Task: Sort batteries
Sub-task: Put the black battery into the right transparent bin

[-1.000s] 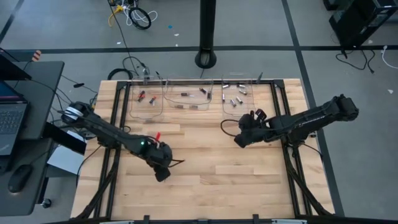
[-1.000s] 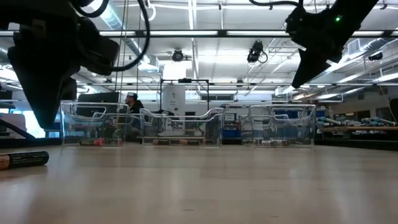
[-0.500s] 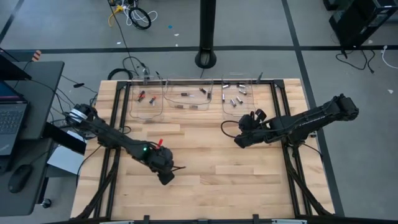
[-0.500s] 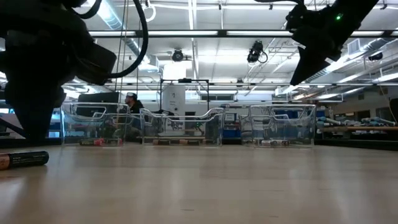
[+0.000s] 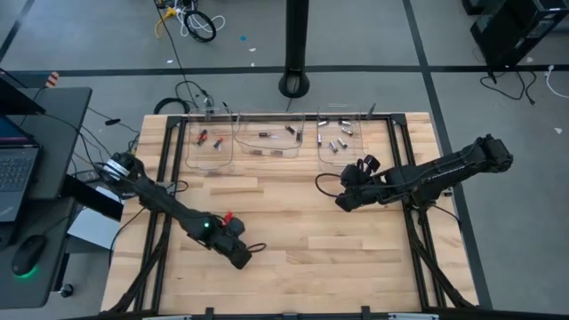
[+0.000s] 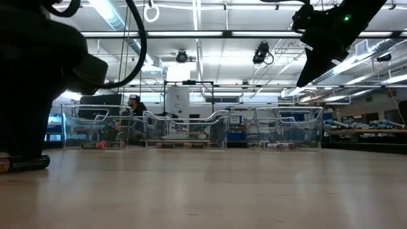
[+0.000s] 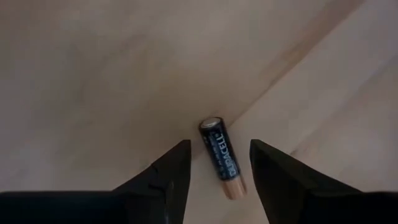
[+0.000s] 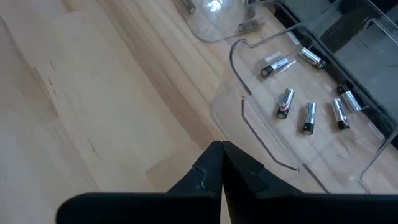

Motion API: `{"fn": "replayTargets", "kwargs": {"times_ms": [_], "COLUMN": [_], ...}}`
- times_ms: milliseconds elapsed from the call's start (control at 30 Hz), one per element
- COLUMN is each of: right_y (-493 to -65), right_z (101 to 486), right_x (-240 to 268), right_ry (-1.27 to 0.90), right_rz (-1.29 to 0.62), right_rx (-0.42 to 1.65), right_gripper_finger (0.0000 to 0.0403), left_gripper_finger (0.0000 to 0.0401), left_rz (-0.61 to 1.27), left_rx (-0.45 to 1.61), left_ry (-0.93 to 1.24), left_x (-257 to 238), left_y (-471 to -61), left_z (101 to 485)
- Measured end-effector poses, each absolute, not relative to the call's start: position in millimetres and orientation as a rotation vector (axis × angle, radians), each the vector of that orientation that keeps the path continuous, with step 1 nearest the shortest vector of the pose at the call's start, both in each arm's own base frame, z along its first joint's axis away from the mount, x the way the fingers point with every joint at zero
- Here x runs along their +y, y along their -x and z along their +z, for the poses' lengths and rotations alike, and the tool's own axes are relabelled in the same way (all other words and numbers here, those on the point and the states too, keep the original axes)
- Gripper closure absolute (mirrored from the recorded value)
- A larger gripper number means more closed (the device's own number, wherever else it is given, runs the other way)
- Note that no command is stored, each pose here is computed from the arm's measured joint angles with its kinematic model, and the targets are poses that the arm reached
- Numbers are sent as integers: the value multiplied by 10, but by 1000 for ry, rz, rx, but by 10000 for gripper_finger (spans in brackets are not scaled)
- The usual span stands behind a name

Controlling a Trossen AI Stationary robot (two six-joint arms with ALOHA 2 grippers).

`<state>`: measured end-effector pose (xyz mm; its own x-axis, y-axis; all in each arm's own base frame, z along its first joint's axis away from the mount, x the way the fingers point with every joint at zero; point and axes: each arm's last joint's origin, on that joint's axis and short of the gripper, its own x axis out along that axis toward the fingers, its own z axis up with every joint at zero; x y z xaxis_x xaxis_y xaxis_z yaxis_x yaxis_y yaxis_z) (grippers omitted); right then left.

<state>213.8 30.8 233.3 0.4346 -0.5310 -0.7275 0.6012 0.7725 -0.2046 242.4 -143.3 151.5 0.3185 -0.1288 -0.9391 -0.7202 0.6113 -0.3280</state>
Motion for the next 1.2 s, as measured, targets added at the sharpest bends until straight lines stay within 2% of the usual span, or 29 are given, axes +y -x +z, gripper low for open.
{"fn": "replayTargets", "kwargs": {"times_ms": [133,400,600,767,900,1033,1200], "right_y": [-2137,-2137,-2137,-2137,-2137,-2137,-2136], "right_z": [2333,2333,2333,2332,2332,2332,2332], "right_x": [311,311,311,311,311,314,318], "right_ry": [-82,-68,-65,-55,-55,-55,-53], "right_rz": [-701,-694,-693,-688,-688,-687,-684], "right_rx": [874,880,881,885,885,885,885], "right_gripper_finger": [379,393,380,393,389,381,394], "left_gripper_finger": [228,233,289,347,356,355,355], "left_rz": [464,478,436,356,310,377,408], "left_rx": [1220,1247,1306,1334,1327,1302,1332], "left_ry": [858,799,688,621,565,421,280], "left_x": [-1473,-1461,-1414,-1321,-1214,-1026,-662], "left_y": [-2446,-2427,-2425,-2474,-2544,-2691,-2877], "left_z": [1436,1404,1348,1354,1447,1648,1974]}}
